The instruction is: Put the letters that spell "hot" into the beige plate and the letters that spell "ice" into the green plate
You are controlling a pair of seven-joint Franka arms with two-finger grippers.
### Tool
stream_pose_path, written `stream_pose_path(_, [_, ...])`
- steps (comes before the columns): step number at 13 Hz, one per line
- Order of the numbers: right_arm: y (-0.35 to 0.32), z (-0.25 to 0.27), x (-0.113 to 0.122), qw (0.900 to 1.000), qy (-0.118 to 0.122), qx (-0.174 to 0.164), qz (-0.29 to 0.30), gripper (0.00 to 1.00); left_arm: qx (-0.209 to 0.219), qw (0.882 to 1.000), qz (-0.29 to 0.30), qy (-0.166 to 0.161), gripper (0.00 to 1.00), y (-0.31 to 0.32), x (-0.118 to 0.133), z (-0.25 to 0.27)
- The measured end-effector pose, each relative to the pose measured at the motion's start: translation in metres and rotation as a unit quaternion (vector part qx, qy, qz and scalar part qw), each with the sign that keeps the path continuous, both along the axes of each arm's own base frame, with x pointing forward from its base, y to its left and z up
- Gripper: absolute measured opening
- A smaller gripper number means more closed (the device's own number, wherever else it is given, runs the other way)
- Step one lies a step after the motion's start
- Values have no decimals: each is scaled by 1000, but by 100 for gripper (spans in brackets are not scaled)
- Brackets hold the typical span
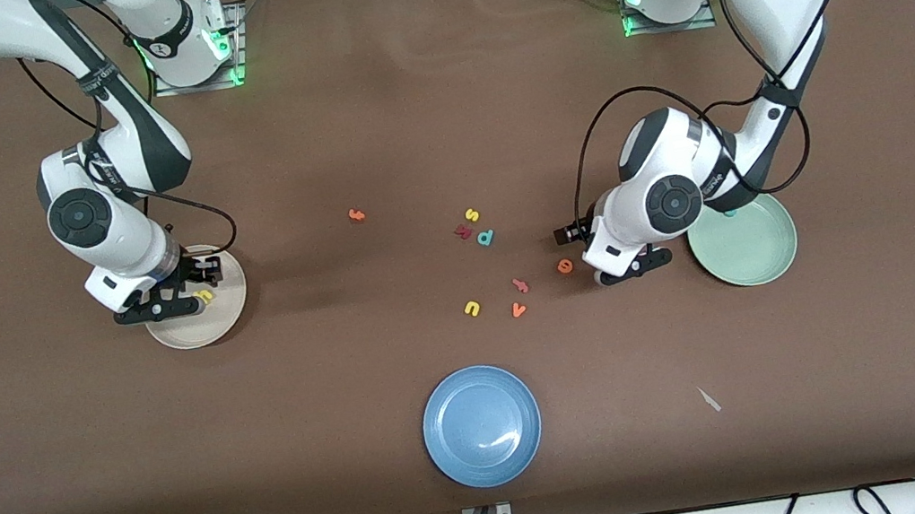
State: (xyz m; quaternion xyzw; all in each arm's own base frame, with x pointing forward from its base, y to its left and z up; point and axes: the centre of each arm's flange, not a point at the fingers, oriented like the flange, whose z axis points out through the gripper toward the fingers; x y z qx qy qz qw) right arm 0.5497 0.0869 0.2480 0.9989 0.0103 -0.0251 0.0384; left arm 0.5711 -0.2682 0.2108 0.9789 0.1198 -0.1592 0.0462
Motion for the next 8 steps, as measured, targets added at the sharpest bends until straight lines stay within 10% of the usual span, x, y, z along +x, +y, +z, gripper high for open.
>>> stream_pose_path(8, [187, 3, -61, 990, -25, 35, -134, 76, -2, 1000, -7, -13, 81, -5, -19, -30])
